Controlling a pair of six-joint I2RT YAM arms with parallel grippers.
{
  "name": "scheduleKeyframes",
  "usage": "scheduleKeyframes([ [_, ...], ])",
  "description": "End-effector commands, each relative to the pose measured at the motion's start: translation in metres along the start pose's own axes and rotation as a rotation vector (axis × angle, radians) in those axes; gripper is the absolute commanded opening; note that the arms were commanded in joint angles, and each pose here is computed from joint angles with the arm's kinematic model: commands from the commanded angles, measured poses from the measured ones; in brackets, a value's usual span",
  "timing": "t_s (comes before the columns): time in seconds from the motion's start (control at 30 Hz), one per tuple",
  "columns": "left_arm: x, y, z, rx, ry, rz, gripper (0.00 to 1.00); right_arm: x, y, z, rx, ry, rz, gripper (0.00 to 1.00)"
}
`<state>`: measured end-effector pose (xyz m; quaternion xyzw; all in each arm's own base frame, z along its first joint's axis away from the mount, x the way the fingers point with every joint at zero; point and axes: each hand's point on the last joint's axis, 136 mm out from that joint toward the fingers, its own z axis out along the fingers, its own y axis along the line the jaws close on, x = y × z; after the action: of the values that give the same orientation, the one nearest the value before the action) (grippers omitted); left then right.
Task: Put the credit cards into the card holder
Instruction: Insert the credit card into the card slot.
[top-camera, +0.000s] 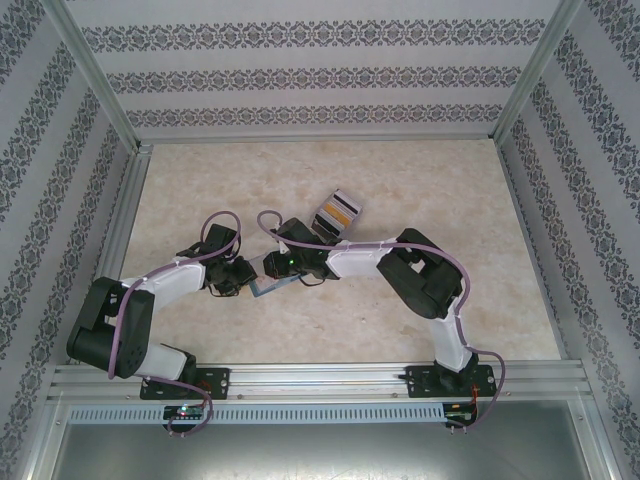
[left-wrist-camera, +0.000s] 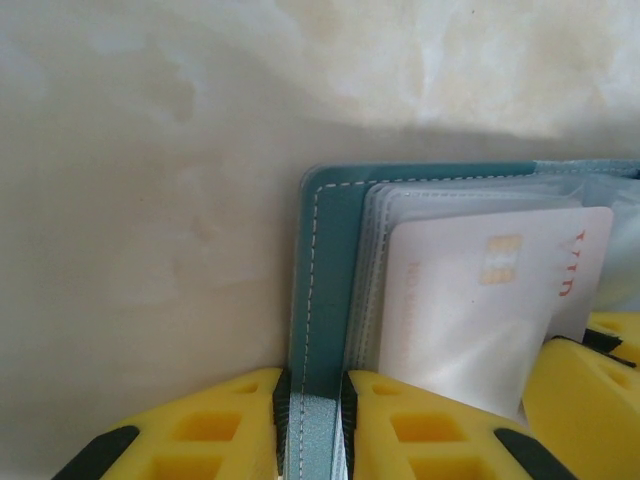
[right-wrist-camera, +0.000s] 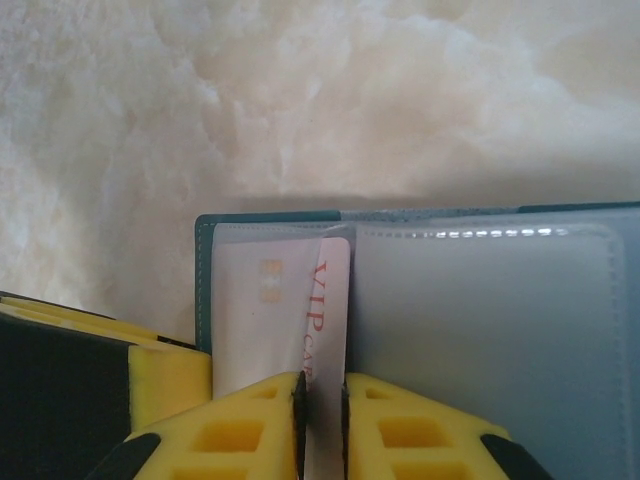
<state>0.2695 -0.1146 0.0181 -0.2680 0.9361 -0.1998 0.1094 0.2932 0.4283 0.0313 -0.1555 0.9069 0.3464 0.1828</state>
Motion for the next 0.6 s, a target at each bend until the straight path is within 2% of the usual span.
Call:
scheduleKeyframes([
  [0.0,-0.002,0.004,0.000,-0.018,-0.006,-0.006,0.25,0.040,0.001,0.010,0.017,0.120,-0.035,0.20],
  [0.57,-0.003,0.005,-0.007,-0.031,-0.022,0.000,0.25,0.017,0.023,-0.024,-0.028,0.040,-0.063,0.26],
])
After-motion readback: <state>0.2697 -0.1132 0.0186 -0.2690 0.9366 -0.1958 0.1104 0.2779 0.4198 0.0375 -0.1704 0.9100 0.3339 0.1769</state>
